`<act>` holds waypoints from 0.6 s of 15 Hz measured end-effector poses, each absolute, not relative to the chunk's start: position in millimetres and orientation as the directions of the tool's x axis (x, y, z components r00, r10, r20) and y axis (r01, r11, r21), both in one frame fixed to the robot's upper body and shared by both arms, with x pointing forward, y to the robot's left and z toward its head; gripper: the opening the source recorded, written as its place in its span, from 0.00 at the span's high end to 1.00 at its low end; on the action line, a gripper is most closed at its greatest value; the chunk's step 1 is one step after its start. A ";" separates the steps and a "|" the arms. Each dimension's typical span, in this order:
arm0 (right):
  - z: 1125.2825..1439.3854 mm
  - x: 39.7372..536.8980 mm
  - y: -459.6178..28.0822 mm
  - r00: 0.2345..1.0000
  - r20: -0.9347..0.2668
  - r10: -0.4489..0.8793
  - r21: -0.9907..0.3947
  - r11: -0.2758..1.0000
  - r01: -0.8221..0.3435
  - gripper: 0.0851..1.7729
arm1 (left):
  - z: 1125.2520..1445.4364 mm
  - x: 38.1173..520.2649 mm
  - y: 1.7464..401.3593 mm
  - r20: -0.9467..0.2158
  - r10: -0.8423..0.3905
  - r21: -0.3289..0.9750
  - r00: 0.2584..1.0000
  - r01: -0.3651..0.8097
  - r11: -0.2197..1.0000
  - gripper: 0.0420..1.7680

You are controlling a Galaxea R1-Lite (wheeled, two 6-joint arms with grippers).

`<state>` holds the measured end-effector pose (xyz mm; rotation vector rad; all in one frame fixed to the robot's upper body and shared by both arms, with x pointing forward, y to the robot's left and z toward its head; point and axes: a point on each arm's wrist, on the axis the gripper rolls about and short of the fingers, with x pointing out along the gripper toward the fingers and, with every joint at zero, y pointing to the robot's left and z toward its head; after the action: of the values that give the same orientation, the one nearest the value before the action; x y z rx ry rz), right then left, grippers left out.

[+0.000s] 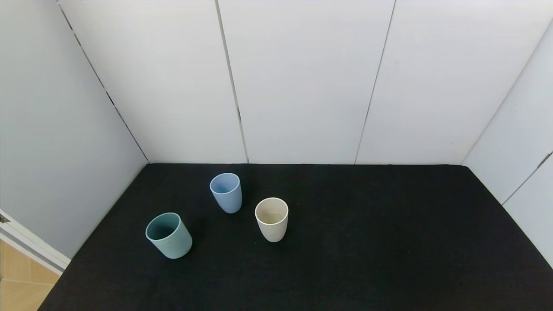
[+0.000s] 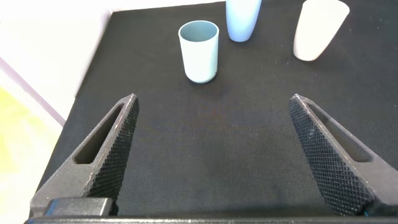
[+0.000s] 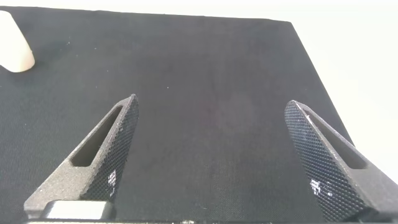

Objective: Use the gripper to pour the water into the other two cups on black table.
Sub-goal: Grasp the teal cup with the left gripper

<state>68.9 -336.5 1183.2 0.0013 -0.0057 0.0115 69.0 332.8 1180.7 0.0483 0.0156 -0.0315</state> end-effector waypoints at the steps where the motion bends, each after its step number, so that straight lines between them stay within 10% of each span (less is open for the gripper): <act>1: 1183.2 68.9 -336.5 1.000 0.006 0.011 0.002 1.000 -0.011 0.04 | 1180.6 69.0 332.8 -0.017 -0.031 0.048 0.999 0.032 0.998 0.03; 9: 1183.2 68.9 -336.5 1.000 0.005 0.011 0.002 1.000 -0.011 0.04 | 1181.9 69.0 333.0 -0.005 -0.024 0.045 1.000 0.024 0.999 0.03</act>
<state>68.9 -336.5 1183.2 0.0017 -0.0053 0.0111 69.0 333.0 1181.9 0.0446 0.0044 -0.0239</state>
